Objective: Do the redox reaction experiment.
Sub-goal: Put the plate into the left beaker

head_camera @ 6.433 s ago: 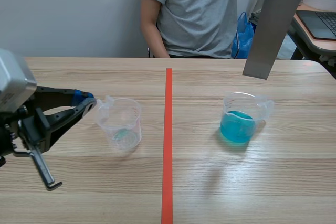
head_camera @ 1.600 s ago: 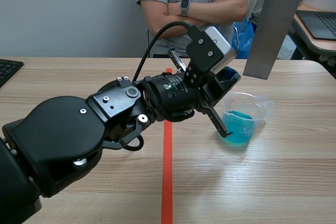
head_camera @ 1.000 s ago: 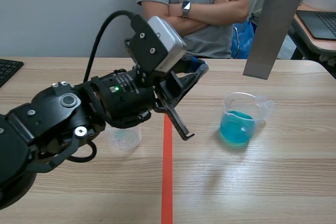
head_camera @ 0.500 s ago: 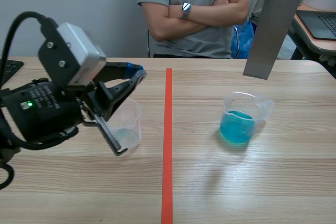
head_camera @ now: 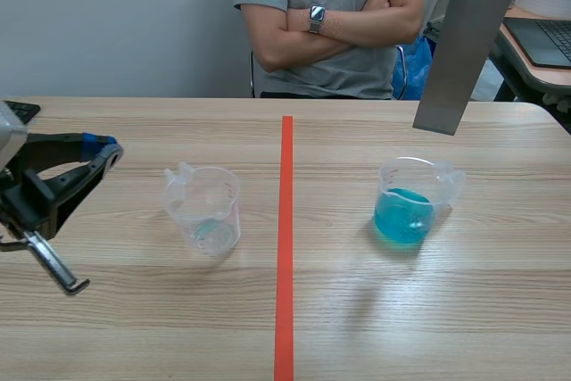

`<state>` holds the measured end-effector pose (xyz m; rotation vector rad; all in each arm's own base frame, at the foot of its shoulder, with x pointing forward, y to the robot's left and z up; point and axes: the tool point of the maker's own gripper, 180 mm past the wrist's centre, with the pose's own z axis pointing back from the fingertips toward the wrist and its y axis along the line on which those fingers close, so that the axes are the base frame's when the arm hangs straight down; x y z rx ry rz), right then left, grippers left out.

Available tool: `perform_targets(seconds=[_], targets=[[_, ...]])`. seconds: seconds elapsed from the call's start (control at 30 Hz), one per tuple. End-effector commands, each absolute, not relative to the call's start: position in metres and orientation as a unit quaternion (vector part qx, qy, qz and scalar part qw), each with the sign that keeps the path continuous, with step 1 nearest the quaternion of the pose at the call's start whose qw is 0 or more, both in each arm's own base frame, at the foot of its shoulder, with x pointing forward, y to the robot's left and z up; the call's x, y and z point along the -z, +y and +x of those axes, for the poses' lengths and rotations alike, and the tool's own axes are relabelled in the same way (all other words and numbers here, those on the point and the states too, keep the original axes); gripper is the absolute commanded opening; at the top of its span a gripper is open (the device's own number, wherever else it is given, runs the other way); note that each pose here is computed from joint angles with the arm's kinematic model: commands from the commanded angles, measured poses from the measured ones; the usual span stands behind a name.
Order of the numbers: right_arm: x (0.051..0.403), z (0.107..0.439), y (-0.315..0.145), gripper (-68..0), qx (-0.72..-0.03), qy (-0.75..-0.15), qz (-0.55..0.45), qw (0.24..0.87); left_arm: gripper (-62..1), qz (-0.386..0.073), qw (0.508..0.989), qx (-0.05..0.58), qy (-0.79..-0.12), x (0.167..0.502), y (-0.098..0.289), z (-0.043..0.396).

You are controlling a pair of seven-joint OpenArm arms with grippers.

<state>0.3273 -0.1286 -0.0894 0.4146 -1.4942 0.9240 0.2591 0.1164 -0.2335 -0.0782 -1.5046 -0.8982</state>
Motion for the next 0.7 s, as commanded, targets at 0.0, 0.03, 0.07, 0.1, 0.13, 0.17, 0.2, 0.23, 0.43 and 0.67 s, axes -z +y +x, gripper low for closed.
perform_targets(seconds=[0.0, 0.03, 0.07, 0.1, 0.13, 0.17, 0.2, 0.23, 0.43, 0.67], targets=[[0.077, 0.326, -0.129, -66.9, -0.403, -0.662, 0.182, 0.606, -59.1, -0.031, 0.636, 0.391, -0.664, 0.227, 0.121, 0.257], [0.077, 0.326, -0.129, -66.9, -0.403, -0.662, 0.182, 0.606, -59.1, -0.026, 0.642, 0.39, -0.66, 0.23, 0.126, 0.255], [0.077, 0.326, -0.129, -66.9, -0.403, -0.662, 0.182, 0.606, -59.1, -0.021, 0.648, 0.388, -0.655, 0.232, 0.131, 0.252], [0.077, 0.326, -0.129, -66.9, -0.403, -0.662, 0.182, 0.605, -59.1, -0.017, 0.654, 0.387, -0.65, 0.235, 0.136, 0.25], [0.076, 0.327, -0.129, -66.9, -0.403, -0.662, 0.182, 0.605, -59.1, -0.013, 0.659, 0.386, -0.645, 0.237, 0.141, 0.247], [0.076, 0.326, -0.129, -66.9, -0.403, -0.663, 0.183, 0.604, -59.1, -0.009, 0.664, 0.385, -0.641, 0.239, 0.145, 0.245], [0.076, 0.326, -0.128, -66.9, -0.403, -0.663, 0.183, 0.603, -59.1, -0.005, 0.669, 0.384, -0.636, 0.242, 0.149, 0.242], [0.076, 0.327, -0.127, -66.9, -0.402, -0.664, 0.185, 0.602, -59.1, -0.002, 0.675, 0.384, -0.631, 0.244, 0.153, 0.239], [0.076, 0.327, -0.123, -66.9, -0.39, -0.672, 0.195, 0.598, -59.1, 0.017, 0.703, 0.377, -0.603, 0.256, 0.176, 0.223], [0.084, 0.333, -0.104, -66.9, -0.395, -0.667, 0.202, 0.598, -59.1, 0.054, 0.735, 0.353, -0.577, 0.262, 0.209, 0.206]])
